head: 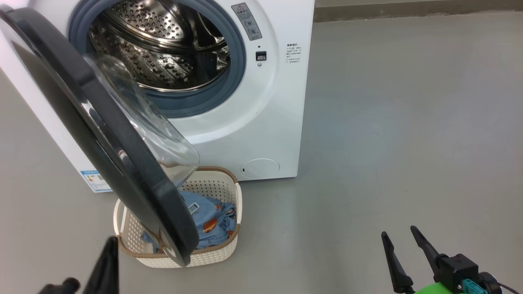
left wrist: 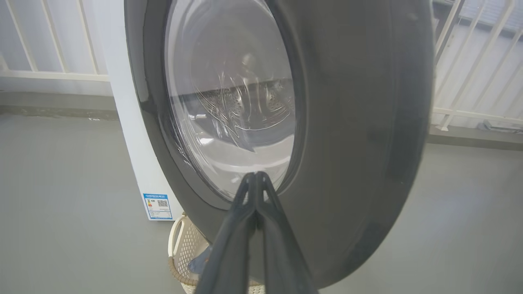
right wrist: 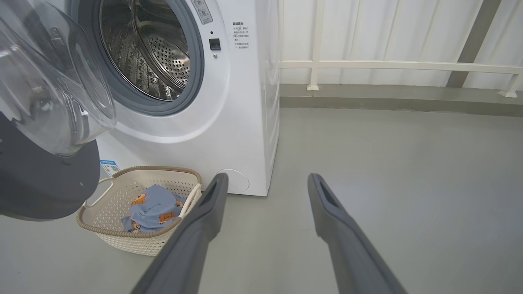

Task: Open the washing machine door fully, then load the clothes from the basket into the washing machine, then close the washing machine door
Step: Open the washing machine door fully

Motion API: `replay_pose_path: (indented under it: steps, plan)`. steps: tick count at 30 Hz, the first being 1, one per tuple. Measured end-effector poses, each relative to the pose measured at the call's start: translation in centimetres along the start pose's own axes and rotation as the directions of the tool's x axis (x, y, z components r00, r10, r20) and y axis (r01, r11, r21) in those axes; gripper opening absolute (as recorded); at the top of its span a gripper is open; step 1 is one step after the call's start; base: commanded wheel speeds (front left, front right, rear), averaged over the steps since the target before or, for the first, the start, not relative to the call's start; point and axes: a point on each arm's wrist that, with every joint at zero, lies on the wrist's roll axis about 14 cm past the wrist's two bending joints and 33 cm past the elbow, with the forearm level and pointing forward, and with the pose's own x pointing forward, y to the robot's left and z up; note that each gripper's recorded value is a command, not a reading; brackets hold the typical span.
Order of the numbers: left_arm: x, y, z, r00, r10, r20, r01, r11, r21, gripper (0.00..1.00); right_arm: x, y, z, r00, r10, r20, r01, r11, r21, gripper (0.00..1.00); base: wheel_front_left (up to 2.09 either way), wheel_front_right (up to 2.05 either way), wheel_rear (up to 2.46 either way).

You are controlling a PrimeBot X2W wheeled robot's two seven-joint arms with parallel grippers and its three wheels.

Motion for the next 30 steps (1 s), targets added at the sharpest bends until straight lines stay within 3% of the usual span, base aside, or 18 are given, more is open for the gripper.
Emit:
replay_pose_path:
  steps: [6,12,17,25,30]
  plan:
    - [1.7,-0.3,7.3,0.973,-0.019,0.229,0.015,1.000,0.021,0.00,0.1,0.2,-0.2,1.000,0.006,-0.006,-0.006,1.000,0.005,1.00,0.00,0.00,0.00]
    - [2.0,-3.0,15.8,0.872,-0.108,0.478,0.087,0.994,0.066,0.00,0.1,0.3,-0.4,1.000,0.008,-0.013,-0.008,1.000,0.007,1.00,0.00,0.00,0.00]
    - [1.5,-5.6,18.8,0.806,-0.189,0.560,0.165,0.982,0.094,0.00,0.1,0.3,-0.6,1.000,0.005,-0.016,-0.005,0.999,0.033,1.00,0.00,0.00,0.00]
    - [1.3,-11.5,18.1,0.762,-0.357,0.540,0.373,0.924,0.085,0.00,0.2,0.2,-0.6,1.000,0.001,-0.017,0.000,0.999,0.042,1.00,0.00,0.00,0.00]
    - [1.2,-15.8,14.9,0.756,-0.469,0.457,0.506,0.861,0.047,0.00,0.1,0.0,-1.2,0.999,-0.009,-0.033,0.011,0.999,0.053,1.00,0.00,0.00,0.00]
